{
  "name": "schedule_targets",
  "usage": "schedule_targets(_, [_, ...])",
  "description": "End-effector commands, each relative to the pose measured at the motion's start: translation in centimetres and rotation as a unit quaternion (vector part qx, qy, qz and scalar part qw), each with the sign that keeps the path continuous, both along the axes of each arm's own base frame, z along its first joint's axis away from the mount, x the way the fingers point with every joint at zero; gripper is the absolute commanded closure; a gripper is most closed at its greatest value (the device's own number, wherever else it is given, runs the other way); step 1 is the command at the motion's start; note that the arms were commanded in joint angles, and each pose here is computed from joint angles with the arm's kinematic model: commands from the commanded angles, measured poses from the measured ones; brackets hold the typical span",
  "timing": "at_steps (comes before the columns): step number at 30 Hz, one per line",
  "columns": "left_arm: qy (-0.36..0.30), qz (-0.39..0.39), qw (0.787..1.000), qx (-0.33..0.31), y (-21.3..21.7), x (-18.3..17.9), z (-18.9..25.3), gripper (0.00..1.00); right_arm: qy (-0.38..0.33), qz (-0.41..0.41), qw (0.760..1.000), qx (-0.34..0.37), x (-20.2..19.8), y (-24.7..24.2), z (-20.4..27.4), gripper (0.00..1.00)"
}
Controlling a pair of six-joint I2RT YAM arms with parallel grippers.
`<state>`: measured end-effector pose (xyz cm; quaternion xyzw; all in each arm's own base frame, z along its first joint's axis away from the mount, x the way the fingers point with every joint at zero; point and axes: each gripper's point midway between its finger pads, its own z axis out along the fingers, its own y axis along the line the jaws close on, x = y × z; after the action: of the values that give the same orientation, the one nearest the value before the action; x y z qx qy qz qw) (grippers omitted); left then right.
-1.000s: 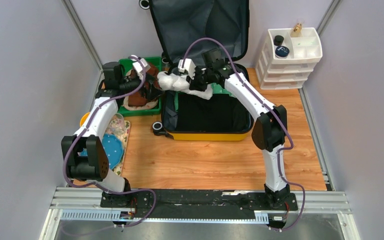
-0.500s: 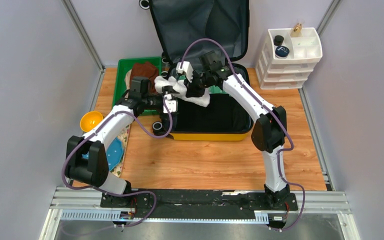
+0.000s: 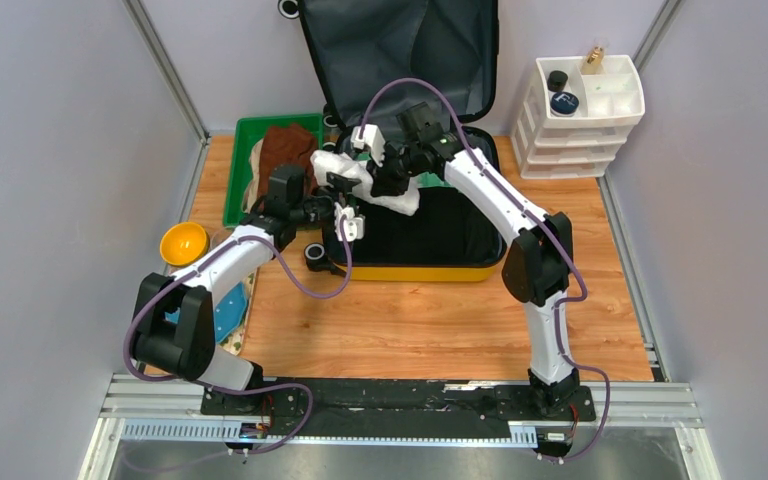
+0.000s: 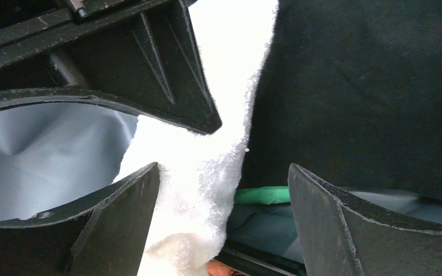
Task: Open, take out, and arrange the luggage
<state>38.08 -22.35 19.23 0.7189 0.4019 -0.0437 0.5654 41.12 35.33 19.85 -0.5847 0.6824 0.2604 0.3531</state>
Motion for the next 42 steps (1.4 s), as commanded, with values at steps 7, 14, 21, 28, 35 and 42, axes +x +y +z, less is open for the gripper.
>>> schedule_targets(7, [-0.135, -0.012, 0.991, -0.015, -0.6, 1.1, 4.7, 0.10, -0.020, 0.037, 0.999, 0.028, -2.8, 1.3, 4.4, 1.00])
schedule_targets(14, [-0.119, -0.026, 0.992, 0.006, -0.8, 1.2, 3.8, 0.10, -0.024, 0.047, 0.998, 0.036, -3.0, 1.5, 4.9, 1.00])
schedule_targets(21, [-0.073, -0.043, 0.996, 0.022, -1.6, 1.9, 1.6, 0.11, -0.040, 0.065, 0.996, 0.035, -3.5, 1.5, 5.1, 1.00])
schedule_targets(28, [-0.077, -0.021, 0.997, 0.023, -1.9, 4.4, 2.1, 0.14, -0.063, 0.083, 0.994, 0.035, -4.2, 1.8, 5.8, 1.00])
schedule_targets(35, [-0.052, -0.024, 0.998, 0.014, -1.8, 3.1, 1.9, 0.53, -0.069, 0.058, 0.994, 0.057, -3.4, 1.7, 7.7, 0.97])
schedule_targets(42, [0.055, 0.038, 0.996, -0.062, -1.6, 2.5, 5.4, 1.00, -0.086, -0.093, 0.979, 0.159, 2.9, -1.2, 14.6, 0.29])
